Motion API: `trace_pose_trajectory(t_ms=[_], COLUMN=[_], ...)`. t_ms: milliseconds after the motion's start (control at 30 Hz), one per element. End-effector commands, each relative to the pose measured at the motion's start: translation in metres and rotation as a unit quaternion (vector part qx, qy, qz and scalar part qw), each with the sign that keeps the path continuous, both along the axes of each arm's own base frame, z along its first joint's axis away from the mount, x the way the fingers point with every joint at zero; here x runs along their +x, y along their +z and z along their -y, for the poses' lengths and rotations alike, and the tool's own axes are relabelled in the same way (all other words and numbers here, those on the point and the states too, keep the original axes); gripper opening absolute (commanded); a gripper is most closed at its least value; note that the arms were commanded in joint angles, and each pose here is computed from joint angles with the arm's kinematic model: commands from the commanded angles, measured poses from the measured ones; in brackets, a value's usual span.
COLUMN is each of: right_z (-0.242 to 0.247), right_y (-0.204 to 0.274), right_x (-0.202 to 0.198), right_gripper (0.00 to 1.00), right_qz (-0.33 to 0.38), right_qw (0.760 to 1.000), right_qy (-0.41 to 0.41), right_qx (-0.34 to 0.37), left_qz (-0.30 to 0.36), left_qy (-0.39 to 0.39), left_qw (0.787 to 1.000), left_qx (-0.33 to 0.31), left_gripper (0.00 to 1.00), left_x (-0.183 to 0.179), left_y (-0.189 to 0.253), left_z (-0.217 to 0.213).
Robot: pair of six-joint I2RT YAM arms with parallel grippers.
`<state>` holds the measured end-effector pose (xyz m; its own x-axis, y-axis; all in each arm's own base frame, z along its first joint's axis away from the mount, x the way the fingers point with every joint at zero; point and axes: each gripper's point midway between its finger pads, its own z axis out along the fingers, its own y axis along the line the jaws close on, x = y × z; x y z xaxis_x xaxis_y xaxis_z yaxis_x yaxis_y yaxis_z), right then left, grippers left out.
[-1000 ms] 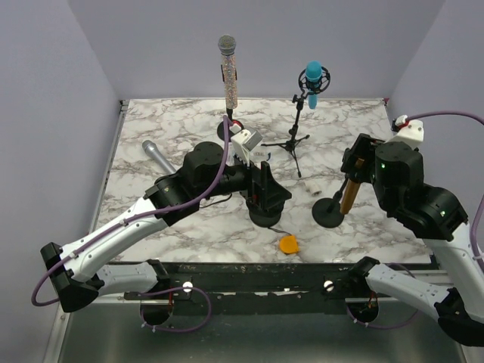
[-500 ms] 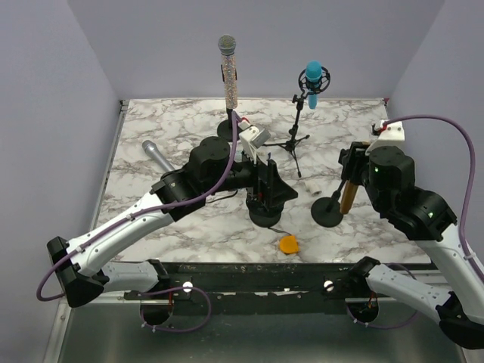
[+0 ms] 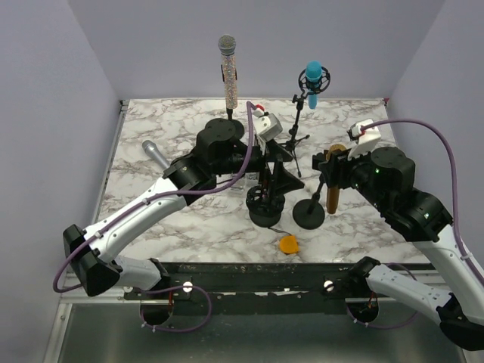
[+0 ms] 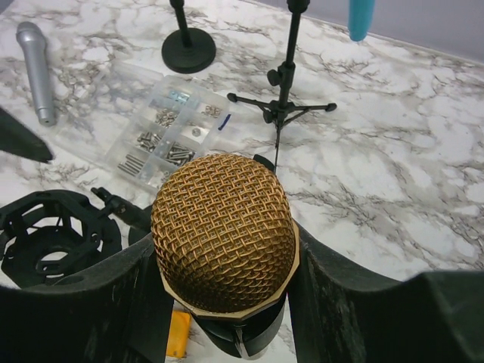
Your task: Remove the microphone from the stand
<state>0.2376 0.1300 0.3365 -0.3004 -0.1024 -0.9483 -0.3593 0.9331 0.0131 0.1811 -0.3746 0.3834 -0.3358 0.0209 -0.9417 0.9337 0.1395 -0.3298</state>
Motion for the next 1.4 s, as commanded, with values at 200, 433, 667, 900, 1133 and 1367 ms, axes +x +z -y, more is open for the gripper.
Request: trace_pose_trajectory(t_ms=[200, 433, 667, 900, 1133, 1367], right_z=[-0.019, -0.002, -0.005, -0.01, -0.016, -0.016], right_y=[0.003, 0.011, 0.032, 0.021, 0.025, 0.028], right_x=[-0.009, -0.006, -0.01, -0.004, -0.004, -0.004], right_gripper=[0.33, 0.92, 0.93, 0.9, 0.74, 0.66], right_qz=[-0.003, -0.037, -0.046, -0.06, -0.054, -0.049], right_qw=[0.998, 0.999, 0.997, 0.997, 0.997, 0.998], right_qy=[0.057, -0.013, -0.016, -0.014, 0.001, 0.004], right_qx=[0.018, 0.027, 0.057, 0.038, 0.048, 0.045], left_qz=[0.164, 0.184, 0.164, 0.174, 0.153, 0.125], left_qy=[-0.043, -0.027, -0.082, -0.15, -0.185, -0.228], left_qw=[0.986, 0.982, 0.981, 0.97, 0.966, 0.96], left_qx=[-0.003, -0.033, -0.062, -0.079, -0.1, -0.103], left_gripper=[0.99, 0.99, 0.98, 0.99, 0.99, 0.98], left_x=[0.042, 0.06, 0.073, 0.067, 0.073, 0.07], left_y=[-0.022, -0.027, -0.035, -0.046, -0.05, -0.058], left_z=[0.036, 0.036, 0.044, 0.058, 0.074, 0.089])
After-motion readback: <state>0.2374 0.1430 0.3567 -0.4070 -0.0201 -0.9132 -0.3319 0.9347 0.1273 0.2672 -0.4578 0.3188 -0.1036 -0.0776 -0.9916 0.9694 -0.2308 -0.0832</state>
